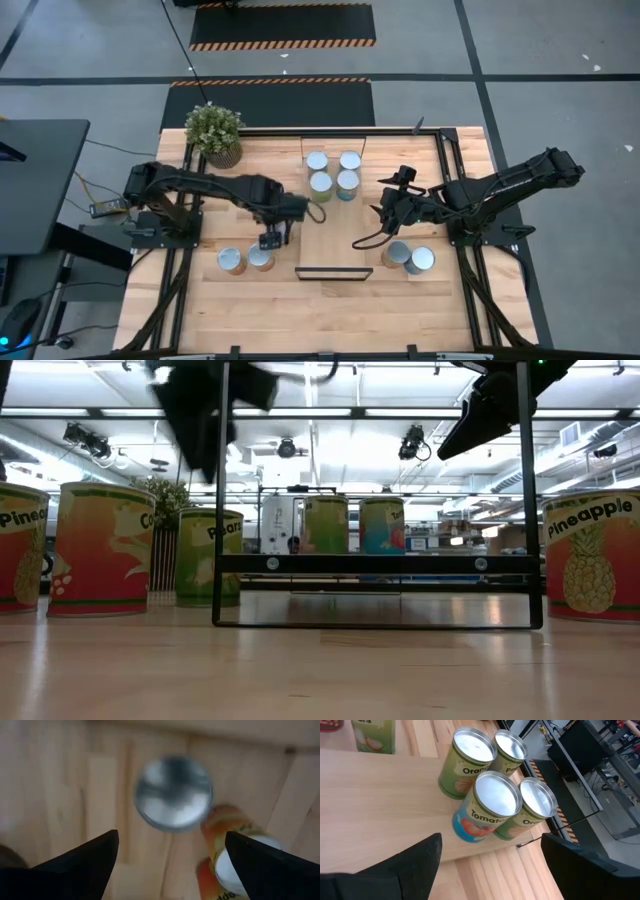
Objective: Pick and place cans onto a shelf
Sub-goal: Put the canned pears on the shelf
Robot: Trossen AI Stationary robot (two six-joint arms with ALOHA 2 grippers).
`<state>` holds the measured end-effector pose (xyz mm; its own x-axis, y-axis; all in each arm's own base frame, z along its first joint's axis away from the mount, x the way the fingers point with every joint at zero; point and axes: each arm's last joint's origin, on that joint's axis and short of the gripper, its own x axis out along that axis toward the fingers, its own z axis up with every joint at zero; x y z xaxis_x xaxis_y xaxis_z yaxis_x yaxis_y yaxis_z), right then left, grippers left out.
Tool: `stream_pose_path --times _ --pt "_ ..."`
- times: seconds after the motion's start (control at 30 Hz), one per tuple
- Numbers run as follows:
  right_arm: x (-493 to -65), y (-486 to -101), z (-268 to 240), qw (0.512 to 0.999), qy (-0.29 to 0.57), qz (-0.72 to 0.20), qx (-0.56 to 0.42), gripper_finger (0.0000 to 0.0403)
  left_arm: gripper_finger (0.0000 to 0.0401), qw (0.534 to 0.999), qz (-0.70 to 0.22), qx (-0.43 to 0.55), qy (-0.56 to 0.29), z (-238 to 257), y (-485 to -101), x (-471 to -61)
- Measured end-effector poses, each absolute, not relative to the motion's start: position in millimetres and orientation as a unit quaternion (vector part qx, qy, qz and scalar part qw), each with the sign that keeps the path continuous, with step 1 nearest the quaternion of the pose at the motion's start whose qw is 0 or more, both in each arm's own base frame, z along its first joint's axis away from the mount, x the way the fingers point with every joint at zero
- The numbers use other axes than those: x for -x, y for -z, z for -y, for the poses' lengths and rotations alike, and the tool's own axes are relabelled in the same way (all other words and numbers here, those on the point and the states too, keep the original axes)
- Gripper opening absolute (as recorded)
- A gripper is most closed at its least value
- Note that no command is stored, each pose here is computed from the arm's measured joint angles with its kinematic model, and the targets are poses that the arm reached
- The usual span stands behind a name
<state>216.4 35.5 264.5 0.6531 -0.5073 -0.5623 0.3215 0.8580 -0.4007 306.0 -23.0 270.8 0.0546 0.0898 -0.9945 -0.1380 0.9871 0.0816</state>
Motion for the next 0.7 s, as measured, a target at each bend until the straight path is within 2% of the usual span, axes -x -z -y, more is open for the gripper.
stream_pose_path --times 0.13,0.23,0.47,0.7 --pt "-216.8 -265.0 -36.5 0.901 0.228 -0.344 0.136 0.0348 0.0373 0.696 -0.714 0.036 -0.070 28.8 -247.7 -296.8" --pt "-217.2 -265.4 -36.6 0.902 0.228 -0.341 0.134 0.0348 0.0373 0.698 -0.713 0.043 -0.062 29.5 -238.2 -296.4" --pt "-218.1 -266.3 -36.8 0.904 0.228 -0.336 0.133 0.0348 0.0373 0.713 -0.697 0.044 -0.056 26.4 -236.0 -300.2" --pt "-218.3 -266.5 -36.8 0.904 0.227 -0.336 0.136 0.0348 0.0373 0.721 -0.687 0.071 -0.063 25.8 -252.1 -289.1"
